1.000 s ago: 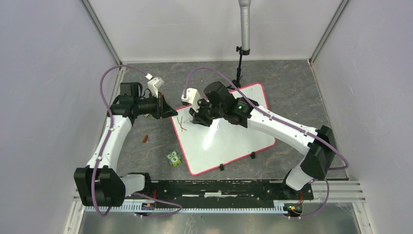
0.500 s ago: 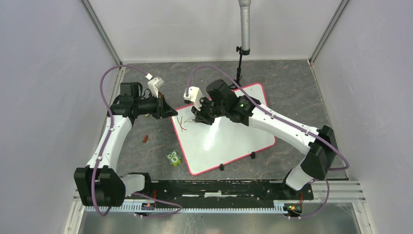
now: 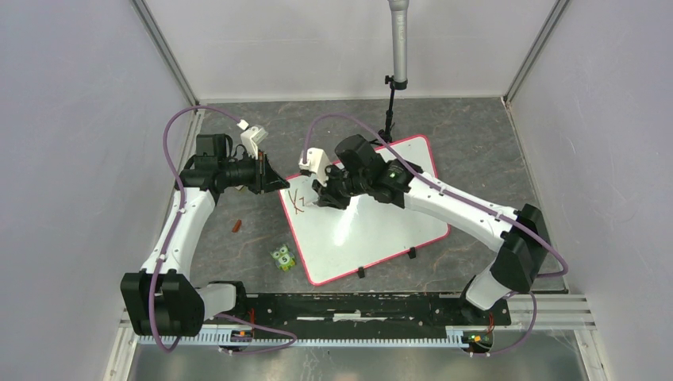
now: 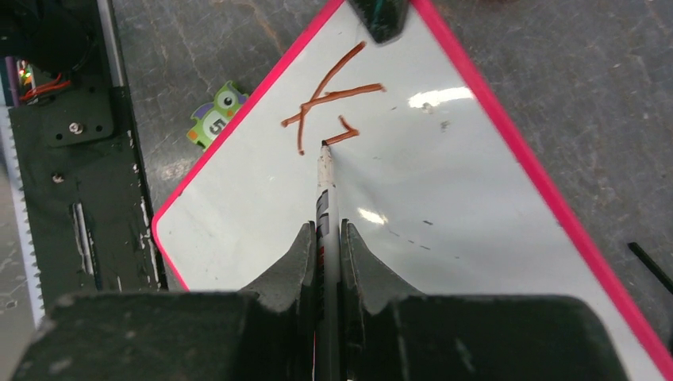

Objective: Write a sentence on the whiteboard

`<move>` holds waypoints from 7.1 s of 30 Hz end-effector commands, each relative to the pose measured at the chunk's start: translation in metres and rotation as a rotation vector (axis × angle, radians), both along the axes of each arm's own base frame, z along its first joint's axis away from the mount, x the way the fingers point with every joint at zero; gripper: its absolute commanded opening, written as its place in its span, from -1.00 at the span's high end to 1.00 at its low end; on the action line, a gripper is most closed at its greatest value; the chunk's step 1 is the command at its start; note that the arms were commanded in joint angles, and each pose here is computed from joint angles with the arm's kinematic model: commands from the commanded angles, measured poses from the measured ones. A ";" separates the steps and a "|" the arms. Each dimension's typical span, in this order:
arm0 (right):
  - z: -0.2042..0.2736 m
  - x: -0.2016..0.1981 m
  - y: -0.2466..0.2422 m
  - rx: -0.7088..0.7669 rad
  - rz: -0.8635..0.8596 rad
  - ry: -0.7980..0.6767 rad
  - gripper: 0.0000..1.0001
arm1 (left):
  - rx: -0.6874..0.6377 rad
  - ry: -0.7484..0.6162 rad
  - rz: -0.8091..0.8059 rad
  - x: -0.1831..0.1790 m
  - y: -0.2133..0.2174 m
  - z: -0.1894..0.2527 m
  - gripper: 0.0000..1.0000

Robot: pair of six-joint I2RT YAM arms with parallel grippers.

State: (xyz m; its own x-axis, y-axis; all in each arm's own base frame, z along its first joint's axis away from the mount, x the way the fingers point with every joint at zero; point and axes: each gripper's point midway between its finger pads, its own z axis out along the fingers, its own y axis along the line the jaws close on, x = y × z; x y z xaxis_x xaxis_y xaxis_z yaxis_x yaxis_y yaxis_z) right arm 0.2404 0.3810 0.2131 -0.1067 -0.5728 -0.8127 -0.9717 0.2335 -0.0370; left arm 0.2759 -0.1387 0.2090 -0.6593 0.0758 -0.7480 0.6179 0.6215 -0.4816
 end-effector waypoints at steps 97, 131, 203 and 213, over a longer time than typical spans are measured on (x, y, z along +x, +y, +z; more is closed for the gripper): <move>0.027 0.032 -0.013 0.025 -0.063 -0.094 1.00 | 0.022 0.033 -0.002 0.004 -0.007 -0.005 0.95; 0.081 0.010 -0.046 0.159 0.017 -0.111 1.00 | 0.078 0.017 -0.076 -0.006 -0.005 -0.002 0.95; 0.028 0.012 -0.025 -0.022 -0.065 -0.189 1.00 | 0.126 0.047 -0.074 -0.019 -0.010 -0.011 0.95; 0.027 0.016 -0.021 -0.022 -0.068 -0.199 1.00 | 0.127 0.049 -0.075 -0.019 -0.010 -0.012 0.95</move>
